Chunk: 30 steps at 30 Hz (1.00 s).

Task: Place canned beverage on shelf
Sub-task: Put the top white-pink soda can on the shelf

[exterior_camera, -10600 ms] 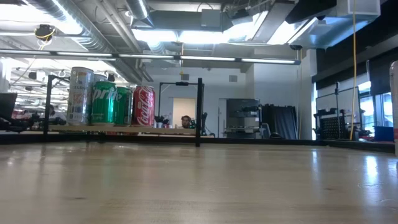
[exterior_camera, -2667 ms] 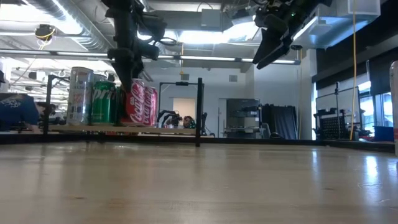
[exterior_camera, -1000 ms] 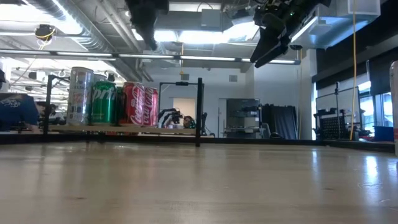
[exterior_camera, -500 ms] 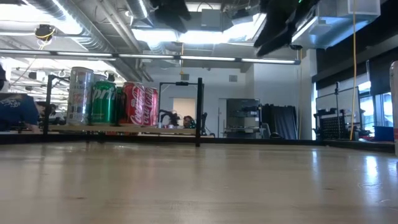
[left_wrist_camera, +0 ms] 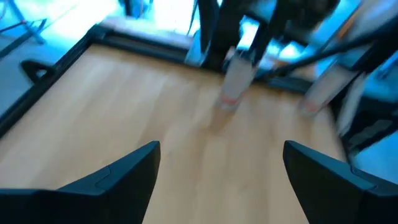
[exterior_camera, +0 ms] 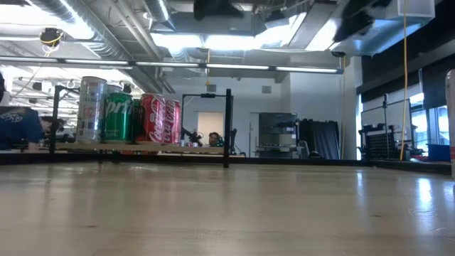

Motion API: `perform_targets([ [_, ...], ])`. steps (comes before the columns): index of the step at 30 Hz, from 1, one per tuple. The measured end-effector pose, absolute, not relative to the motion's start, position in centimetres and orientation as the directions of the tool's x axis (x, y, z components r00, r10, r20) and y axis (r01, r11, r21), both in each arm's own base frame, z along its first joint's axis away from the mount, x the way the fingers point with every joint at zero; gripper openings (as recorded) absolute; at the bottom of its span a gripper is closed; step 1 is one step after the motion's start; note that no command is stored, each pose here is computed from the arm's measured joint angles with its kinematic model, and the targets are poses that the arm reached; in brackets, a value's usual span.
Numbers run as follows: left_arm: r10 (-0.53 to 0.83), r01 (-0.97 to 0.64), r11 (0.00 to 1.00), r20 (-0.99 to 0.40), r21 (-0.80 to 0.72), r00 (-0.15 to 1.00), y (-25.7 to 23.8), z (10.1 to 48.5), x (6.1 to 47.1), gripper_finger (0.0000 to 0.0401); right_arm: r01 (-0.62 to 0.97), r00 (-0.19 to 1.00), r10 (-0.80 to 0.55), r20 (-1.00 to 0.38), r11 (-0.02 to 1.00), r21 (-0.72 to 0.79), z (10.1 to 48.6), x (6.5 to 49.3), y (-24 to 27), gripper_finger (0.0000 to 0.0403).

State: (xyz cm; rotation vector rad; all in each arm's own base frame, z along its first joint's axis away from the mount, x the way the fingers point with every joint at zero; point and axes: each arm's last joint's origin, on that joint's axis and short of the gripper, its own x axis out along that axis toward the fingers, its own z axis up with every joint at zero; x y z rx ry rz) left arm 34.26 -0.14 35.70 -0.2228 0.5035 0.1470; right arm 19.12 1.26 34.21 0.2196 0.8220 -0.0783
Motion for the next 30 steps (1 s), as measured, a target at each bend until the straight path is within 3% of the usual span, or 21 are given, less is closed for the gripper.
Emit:
perform_targets([
  [7,0.084,-0.174,0.958,-0.359,-0.227,0.93,-3.0,36.5,35.3,0.0326,0.068,0.655,0.142,-0.742,0.967,0.245,34.9,15.8,4.7,0.0287],
  [12,0.081,-0.178,0.956,-0.372,-0.233,0.925,-4.9,35.9,35.6,0.0326,0.049,0.645,0.201,-0.737,0.952,0.302,35.0,14.8,6.3,0.0287],
  [17,0.078,-0.175,0.961,-0.401,-0.213,0.913,-6.3,35.2,35.6,0.0326,0.059,0.555,0.228,-0.8,0.948,0.312,34.4,13.6,7.5,0.0287],
  [23,0.087,-0.189,0.96,-0.424,-0.205,0.901,-7.1,34.9,35.3,0.0326,0.166,0.502,0.137,-0.854,0.954,0.251,33.9,12.1,7.4,0.0287],
  [30,0.116,-0.216,0.955,-0.419,-0.201,0.901,-7.6,34.9,35.2,0.0326,0.384,0.308,-0.025,-0.951,0.918,0.1,32.6,10.2,6.0,0.0287],
])
